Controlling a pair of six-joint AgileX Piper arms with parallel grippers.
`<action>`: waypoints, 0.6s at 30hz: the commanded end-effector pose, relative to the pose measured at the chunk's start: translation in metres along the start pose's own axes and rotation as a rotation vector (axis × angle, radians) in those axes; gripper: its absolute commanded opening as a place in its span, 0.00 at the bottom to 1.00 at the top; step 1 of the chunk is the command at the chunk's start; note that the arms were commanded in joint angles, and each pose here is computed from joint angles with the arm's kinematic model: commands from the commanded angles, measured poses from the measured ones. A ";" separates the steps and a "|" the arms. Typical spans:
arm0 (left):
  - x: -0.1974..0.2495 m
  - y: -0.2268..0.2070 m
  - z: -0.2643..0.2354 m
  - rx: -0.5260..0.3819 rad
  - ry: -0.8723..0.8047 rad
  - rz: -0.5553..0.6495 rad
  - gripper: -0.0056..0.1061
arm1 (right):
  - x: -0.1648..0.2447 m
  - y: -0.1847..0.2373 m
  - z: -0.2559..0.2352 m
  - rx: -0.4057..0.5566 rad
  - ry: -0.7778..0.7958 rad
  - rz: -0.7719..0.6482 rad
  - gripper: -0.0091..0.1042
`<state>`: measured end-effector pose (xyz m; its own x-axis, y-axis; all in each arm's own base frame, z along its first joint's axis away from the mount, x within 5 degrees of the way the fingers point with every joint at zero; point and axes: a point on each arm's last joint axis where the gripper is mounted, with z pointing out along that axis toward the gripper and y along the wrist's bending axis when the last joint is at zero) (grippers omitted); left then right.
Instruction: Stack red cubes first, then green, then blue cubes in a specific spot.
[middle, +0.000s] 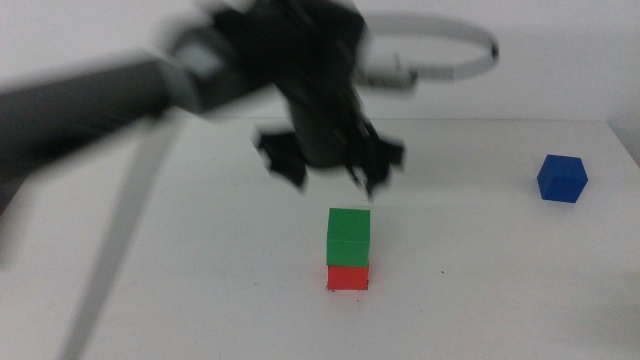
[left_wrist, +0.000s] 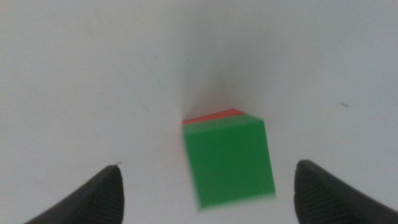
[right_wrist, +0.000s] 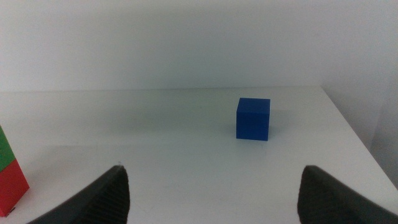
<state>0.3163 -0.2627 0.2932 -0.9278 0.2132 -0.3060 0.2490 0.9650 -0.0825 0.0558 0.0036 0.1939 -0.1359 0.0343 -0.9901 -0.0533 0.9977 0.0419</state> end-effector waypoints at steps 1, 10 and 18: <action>0.004 0.022 -0.064 0.053 -0.095 0.097 0.89 | 0.000 0.000 0.000 0.003 -0.011 -0.012 0.90; 0.101 0.099 -0.219 0.188 -0.487 0.324 0.89 | 0.000 0.000 0.000 0.003 -0.011 -0.012 0.90; 0.163 0.100 -0.251 0.422 -0.683 0.394 0.89 | 0.000 0.000 0.000 0.003 -0.011 -0.012 0.90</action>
<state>0.1247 -0.0909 0.4710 -0.4410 0.2817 -0.8521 0.6981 0.7044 -0.1285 0.0558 0.0036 0.1939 -0.1359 0.0343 -0.9901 -0.0533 0.9977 0.0419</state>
